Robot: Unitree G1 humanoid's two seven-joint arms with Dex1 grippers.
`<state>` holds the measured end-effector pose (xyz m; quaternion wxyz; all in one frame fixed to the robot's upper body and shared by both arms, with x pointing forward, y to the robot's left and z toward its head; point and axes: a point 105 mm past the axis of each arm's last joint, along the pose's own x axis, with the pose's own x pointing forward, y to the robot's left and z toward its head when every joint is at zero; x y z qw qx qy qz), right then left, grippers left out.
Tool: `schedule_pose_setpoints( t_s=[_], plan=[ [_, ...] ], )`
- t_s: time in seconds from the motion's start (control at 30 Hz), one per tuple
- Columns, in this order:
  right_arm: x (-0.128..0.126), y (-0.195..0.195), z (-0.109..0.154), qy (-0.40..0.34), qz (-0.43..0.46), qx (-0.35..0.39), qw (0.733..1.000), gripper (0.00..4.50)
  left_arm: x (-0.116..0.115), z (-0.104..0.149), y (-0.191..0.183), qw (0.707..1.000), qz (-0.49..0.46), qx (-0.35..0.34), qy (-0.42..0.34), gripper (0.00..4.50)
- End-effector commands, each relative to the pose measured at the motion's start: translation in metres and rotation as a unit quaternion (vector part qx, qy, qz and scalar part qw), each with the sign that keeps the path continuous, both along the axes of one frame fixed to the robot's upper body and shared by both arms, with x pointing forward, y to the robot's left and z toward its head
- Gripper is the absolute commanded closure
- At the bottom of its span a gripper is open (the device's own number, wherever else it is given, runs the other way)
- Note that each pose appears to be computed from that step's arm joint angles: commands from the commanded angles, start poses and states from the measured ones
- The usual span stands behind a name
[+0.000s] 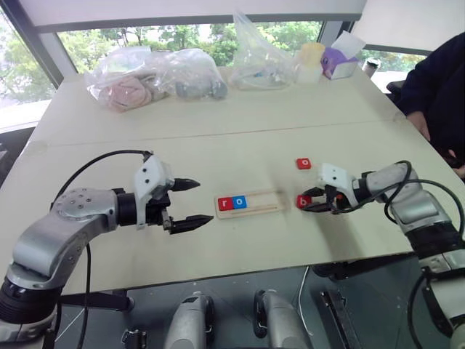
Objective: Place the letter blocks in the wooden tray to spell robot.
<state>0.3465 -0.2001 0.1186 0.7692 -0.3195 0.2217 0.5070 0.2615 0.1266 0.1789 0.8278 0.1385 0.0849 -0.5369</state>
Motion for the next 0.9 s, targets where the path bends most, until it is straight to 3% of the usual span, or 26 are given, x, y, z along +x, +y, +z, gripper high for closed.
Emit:
schedule_pose_setpoints(
  t_s=[0.03,0.2,0.3,0.53,0.9],
  plan=[
    [0.007,0.001,0.026,-0.042,0.001,0.004,0.999,3.37,-0.004,0.011,-0.001,1.0,-0.007,0.001,-0.026,0.0],
    [0.007,0.033,0.055,-0.07,0.05,0.025,0.996,3.37,-0.005,0.01,0.002,1.0,-0.007,0.006,-0.022,0.0],
    [0.003,0.056,0.059,-0.073,0.089,0.028,0.993,3.37,-0.007,0.009,0.003,1.0,-0.013,0.01,-0.021,0.0],
    [-0.005,0.105,0.036,-0.05,0.152,0.032,0.987,3.37,-0.009,0.008,0.004,1.0,-0.013,0.015,-0.022,0.0],
    [-0.003,0.111,0.024,-0.036,0.161,0.018,0.986,3.37,-0.01,0.009,0.002,1.0,-0.004,0.01,-0.025,0.0]
  ],
)
